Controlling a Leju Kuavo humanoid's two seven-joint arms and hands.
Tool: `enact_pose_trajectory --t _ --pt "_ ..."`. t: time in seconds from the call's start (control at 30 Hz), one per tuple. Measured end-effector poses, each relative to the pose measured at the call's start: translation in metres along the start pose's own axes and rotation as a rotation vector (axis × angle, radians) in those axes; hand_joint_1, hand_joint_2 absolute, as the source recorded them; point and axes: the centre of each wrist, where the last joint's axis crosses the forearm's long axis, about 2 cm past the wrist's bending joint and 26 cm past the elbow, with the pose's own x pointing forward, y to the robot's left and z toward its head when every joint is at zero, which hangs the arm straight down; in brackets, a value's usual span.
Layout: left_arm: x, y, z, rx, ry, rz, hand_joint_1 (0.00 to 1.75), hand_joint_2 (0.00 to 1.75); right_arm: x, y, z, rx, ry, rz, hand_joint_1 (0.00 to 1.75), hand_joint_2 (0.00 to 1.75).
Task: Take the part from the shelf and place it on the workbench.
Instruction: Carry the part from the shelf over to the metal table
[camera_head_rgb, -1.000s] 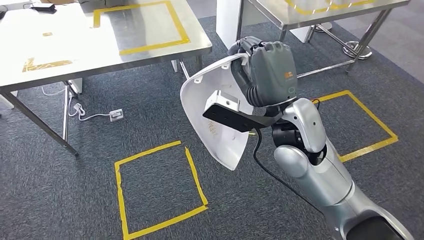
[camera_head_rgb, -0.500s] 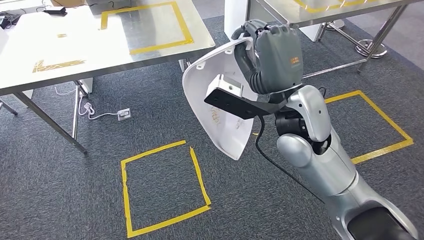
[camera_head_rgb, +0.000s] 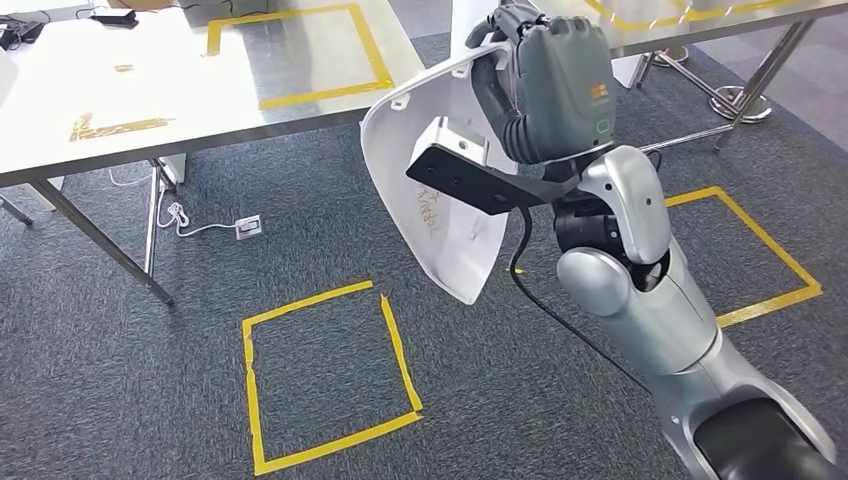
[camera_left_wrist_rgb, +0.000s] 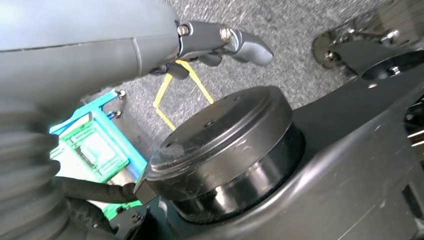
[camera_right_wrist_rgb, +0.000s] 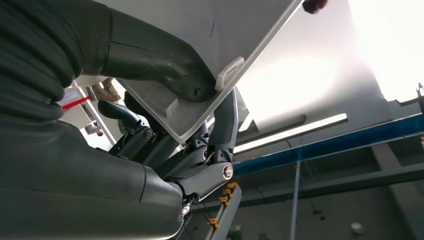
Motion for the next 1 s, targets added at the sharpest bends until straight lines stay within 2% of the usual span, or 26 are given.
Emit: enact_pose_trajectory --t 0.63,1.0 --pt "-0.001 -0.002 -0.001 -0.003 0.007 -0.008 0.00 1.75 -0.003 0.002 -0.002 0.011 0.004 -0.009 1.75 1.75" --pt "-0.001 -0.003 -0.001 -0.003 0.014 -0.021 0.00 1.75 -0.005 -0.007 -0.012 0.005 0.005 0.005 1.75 1.75"
